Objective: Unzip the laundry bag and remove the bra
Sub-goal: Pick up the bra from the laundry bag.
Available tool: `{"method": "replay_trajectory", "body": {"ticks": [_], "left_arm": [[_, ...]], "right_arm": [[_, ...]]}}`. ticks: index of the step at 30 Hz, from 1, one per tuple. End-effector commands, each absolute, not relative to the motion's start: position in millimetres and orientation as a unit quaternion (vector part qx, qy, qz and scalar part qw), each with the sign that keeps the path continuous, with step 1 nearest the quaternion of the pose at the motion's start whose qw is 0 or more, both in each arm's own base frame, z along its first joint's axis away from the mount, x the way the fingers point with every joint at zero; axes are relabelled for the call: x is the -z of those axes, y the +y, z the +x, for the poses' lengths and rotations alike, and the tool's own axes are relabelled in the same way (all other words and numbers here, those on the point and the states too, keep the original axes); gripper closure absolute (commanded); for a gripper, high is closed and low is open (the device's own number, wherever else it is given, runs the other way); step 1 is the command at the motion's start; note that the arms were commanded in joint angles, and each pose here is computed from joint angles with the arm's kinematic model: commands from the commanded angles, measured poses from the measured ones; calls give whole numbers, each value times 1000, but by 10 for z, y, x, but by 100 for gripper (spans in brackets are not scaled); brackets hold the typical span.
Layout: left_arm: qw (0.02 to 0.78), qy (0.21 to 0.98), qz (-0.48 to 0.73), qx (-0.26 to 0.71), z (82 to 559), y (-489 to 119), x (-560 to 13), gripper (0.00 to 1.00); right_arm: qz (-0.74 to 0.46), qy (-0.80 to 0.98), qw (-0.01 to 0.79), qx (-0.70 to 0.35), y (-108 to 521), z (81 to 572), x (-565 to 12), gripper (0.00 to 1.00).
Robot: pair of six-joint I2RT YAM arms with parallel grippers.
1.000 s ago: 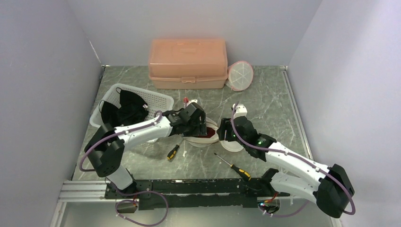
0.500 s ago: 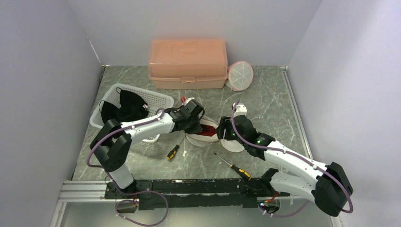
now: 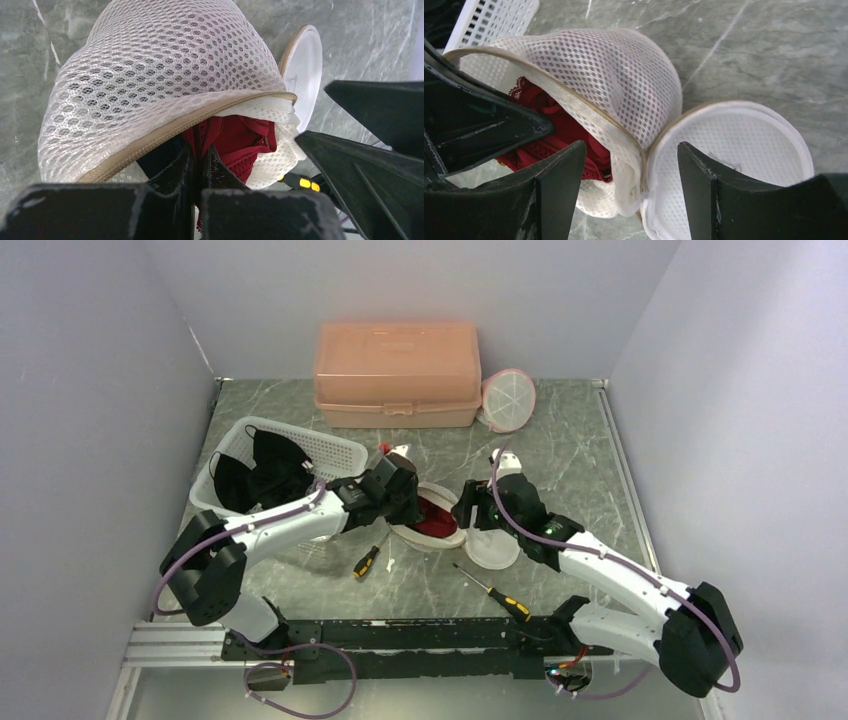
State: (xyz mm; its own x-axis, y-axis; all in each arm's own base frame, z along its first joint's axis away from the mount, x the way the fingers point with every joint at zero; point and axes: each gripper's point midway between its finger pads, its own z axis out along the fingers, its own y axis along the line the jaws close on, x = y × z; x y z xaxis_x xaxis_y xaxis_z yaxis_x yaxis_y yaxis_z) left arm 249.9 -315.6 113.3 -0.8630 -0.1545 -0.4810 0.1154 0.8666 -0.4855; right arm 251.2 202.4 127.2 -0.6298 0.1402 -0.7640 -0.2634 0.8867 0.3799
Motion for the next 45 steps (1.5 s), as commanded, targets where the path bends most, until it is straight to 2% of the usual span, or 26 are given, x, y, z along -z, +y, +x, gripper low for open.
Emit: {"method": "replay_trajectory", "body": {"ticks": [1, 11, 13, 16, 18, 22, 24, 39, 43, 45], "left_arm": [[298, 902, 32, 312, 2495, -3301, -1469, 97], [291, 894, 86, 329, 2391, -3399, -1545, 97], [287, 894, 96, 329, 2368, -3426, -1552, 97], [285, 894, 106, 328, 2349, -3435, -1551, 97], [284, 894, 111, 328, 2330, -3425, -1553, 97], [285, 894, 122, 322, 2302, -3378, -1557, 97], [289, 893, 129, 320, 2290, -3354, -1584, 97], [363, 857, 150, 333, 2294, -3189, -2064, 97], [381, 850, 148, 333, 2327, -3164, -2218, 97], [391, 845, 150, 333, 2353, -3163, -2291, 97]], "right_arm": [[-88, 849, 433, -289, 2320, 2568, -1539, 29], [-96, 846, 441, -283, 2380, 2674, -1606, 35], [-97, 850, 439, -276, 2386, 2707, -1578, 43], [-83, 853, 442, -266, 2366, 2762, -1553, 62], [-77, 854, 443, -260, 2358, 2795, -1546, 70], [-47, 862, 446, -236, 2265, 2883, -1494, 92], [-28, 866, 445, -227, 2205, 2929, -1461, 100], [26, 883, 414, -221, 2019, 2925, -1231, 99], [25, 876, 425, -228, 1985, 2878, -1347, 63], [26, 872, 433, -225, 1942, 2861, -1430, 52]]}}
